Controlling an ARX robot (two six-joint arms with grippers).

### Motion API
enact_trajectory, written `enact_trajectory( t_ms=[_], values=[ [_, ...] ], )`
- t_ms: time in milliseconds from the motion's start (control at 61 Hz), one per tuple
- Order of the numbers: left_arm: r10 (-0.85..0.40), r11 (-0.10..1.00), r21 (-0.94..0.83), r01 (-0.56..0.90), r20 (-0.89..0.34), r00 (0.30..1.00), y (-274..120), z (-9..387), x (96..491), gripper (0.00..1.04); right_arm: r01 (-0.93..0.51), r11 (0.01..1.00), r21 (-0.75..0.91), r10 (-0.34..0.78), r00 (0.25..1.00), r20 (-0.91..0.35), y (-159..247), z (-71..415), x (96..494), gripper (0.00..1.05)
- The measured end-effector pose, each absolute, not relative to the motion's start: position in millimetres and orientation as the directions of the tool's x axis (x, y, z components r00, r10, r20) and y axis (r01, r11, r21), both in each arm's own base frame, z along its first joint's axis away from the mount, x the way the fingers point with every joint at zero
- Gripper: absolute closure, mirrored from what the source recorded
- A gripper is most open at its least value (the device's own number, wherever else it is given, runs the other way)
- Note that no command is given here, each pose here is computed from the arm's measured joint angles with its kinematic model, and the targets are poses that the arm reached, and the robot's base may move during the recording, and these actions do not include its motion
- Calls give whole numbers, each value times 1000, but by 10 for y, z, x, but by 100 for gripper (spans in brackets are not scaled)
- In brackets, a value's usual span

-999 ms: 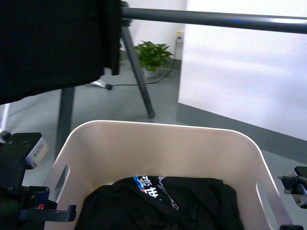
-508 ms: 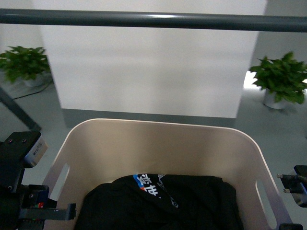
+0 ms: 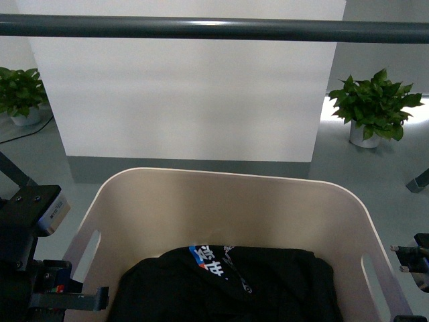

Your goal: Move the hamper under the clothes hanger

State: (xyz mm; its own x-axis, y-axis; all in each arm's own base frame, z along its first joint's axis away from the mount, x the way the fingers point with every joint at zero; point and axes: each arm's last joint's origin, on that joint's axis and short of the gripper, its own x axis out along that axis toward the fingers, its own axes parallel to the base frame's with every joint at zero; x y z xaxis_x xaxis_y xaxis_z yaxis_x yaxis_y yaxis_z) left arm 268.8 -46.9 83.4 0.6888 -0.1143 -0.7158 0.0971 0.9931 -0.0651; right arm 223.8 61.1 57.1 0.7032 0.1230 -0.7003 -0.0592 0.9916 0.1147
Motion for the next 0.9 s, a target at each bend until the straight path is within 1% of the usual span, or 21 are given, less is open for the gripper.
enact_trajectory(
  t_ms=[49, 82, 147, 197, 213, 246, 295, 360, 459, 655, 901],
  values=[
    [-114, 993, -65, 97, -716, 689, -469, 834, 2688, 100, -59, 992, 115, 123, 703, -700, 610, 571, 2239, 102],
    [-87, 996, -48, 75, -705, 703, -473, 826, 2687, 100, -60, 992, 115, 124, 703, -700, 611, 571, 2238, 102],
    [22, 1000, 5, -24, -609, 793, -507, 762, 2680, 100, -59, 991, 123, 129, 703, -699, 615, 573, 2242, 102],
    [73, 997, 16, -76, -544, 836, -531, 739, 2722, 101, -59, 990, 128, 132, 706, -696, 628, 573, 2243, 102],
    [85, 996, 14, -90, -519, 851, -537, 736, 2753, 101, -36, 991, 131, 115, 728, -676, 637, 568, 2246, 102],
    [88, 995, 9, -96, -505, 859, -544, 726, 2789, 101, 13, 988, 155, 87, 781, -618, 652, 534, 2261, 102],
    [84, 995, 3, -95, -492, 867, -583, 726, 2895, 101, 33, 981, 190, 83, 816, -572, 668, 494, 2329, 102],
    [79, 996, -1, -91, -495, 865, -613, 718, 3026, 101, 39, 979, 198, 81, 822, -563, 687, 460, 2472, 102],
    [85, 996, 16, -91, -539, 838, -641, 607, 3170, 101, 33, 978, 206, 104, 779, -618, 693, 339, 2628, 102],
    [92, 996, 44, -82, -616, 783, -643, 412, 3192, 101, 42, 973, 227, 136, 690, -711, 677, 122, 2710, 102],
    [81, 996, 28, -83, -662, 745, -673, 287, 3281, 101, 53, 969, 240, 150, 647, -748, 675, -12, 2894, 102]
  ],
)
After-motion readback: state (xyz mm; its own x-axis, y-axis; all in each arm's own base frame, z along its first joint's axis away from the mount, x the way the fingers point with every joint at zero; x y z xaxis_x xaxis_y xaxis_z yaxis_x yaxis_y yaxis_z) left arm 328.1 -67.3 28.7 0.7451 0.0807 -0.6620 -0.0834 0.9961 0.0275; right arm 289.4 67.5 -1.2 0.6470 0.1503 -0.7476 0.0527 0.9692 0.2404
